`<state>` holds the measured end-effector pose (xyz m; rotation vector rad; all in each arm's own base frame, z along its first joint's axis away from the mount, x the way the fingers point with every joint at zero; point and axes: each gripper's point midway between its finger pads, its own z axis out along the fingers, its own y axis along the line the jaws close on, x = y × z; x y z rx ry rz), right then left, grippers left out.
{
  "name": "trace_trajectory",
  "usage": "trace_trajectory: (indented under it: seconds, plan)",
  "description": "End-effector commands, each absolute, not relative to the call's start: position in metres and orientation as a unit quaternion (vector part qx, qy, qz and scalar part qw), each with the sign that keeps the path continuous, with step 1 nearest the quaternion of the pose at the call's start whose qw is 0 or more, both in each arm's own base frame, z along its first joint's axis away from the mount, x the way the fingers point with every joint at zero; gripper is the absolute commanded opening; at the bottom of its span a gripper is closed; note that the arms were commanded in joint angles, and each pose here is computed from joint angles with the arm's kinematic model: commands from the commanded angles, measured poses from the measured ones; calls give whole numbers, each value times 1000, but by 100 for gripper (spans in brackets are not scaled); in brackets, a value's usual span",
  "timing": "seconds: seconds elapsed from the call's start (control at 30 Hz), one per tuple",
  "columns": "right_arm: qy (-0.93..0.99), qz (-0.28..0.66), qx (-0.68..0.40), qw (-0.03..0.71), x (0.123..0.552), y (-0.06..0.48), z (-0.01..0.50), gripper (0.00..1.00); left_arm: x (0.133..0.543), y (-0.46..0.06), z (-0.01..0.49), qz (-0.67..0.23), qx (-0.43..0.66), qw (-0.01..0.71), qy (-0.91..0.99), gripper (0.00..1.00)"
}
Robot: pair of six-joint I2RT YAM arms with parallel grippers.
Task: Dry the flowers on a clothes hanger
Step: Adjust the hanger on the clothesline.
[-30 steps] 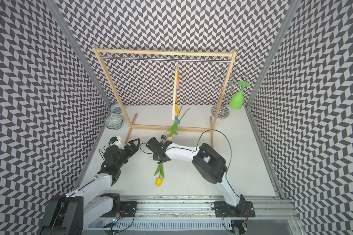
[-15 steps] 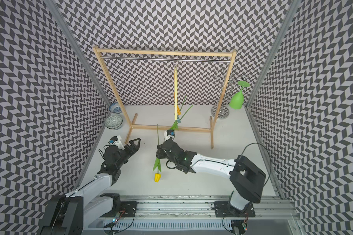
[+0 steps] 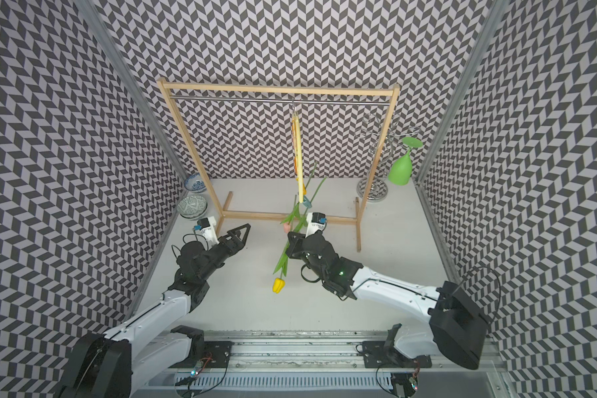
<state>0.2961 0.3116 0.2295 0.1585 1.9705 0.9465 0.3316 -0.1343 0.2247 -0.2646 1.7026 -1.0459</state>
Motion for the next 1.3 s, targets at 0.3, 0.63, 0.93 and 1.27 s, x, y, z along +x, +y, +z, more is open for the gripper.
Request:
trace_trajectory:
  seconds: [0.3,0.63,0.93,1.27]
  plan:
    - [781,369,60,500,306,267,255,0,372,-201,338,-450,84,649,608,87]
    - [776,363,32,515,327,266,264,0,412,-253,373,-313,244,734,552,69]
    - [767,368,44,525,350,282,275,0,441,-276,372,-255,294,733,558,69]
    - [767,352,54,534,370,280,280,0,481,-300,357,-214,315,713,590,71]
